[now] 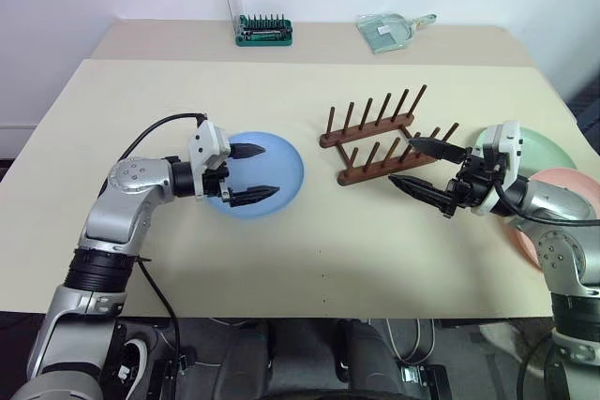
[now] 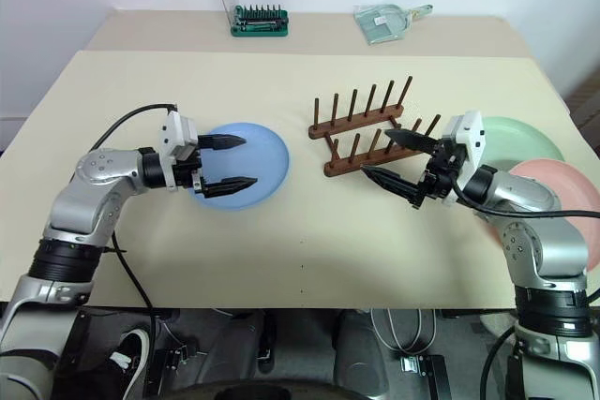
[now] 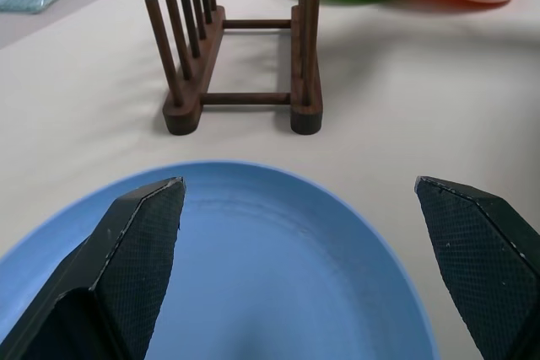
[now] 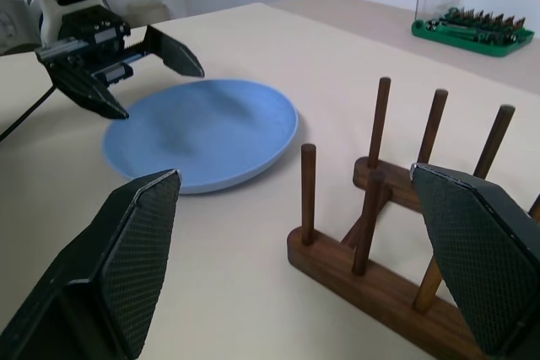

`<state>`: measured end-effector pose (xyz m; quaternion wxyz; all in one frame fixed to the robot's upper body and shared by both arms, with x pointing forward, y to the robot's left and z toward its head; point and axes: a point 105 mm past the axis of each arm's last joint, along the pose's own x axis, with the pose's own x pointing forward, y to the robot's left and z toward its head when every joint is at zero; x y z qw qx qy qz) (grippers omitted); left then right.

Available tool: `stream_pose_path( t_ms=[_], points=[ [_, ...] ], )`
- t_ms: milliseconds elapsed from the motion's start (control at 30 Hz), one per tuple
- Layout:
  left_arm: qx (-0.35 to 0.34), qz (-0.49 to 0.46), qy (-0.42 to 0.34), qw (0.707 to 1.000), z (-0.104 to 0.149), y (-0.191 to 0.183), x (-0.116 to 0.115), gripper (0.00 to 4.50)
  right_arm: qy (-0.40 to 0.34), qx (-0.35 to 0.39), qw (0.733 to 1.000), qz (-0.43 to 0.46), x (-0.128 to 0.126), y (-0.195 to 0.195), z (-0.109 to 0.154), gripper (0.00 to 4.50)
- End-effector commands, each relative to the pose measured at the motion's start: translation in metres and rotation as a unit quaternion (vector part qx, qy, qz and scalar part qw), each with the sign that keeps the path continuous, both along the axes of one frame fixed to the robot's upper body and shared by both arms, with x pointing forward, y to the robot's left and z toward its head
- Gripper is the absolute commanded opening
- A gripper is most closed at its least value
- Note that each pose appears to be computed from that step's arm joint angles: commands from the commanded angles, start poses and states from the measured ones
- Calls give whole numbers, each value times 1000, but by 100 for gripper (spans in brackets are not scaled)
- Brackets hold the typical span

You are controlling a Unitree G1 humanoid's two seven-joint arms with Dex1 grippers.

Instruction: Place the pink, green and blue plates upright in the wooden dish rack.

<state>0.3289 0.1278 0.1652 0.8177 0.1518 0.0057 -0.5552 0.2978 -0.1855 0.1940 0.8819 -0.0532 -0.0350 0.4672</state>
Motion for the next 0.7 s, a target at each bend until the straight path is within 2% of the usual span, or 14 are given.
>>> stream_pose_path(
  t_ms=[33,433,700],
  points=[
    [-2,-9,-29,1000,10,-6,-1,450,-25,-10,1000,5,0,-2,13,446],
    [-11,-12,-37,999,8,-13,6,450,-36,-14,999,4,2,0,19,446],
    [-7,-15,-36,999,16,-5,5,450,-36,20,999,26,10,15,22,446]
  ],
)
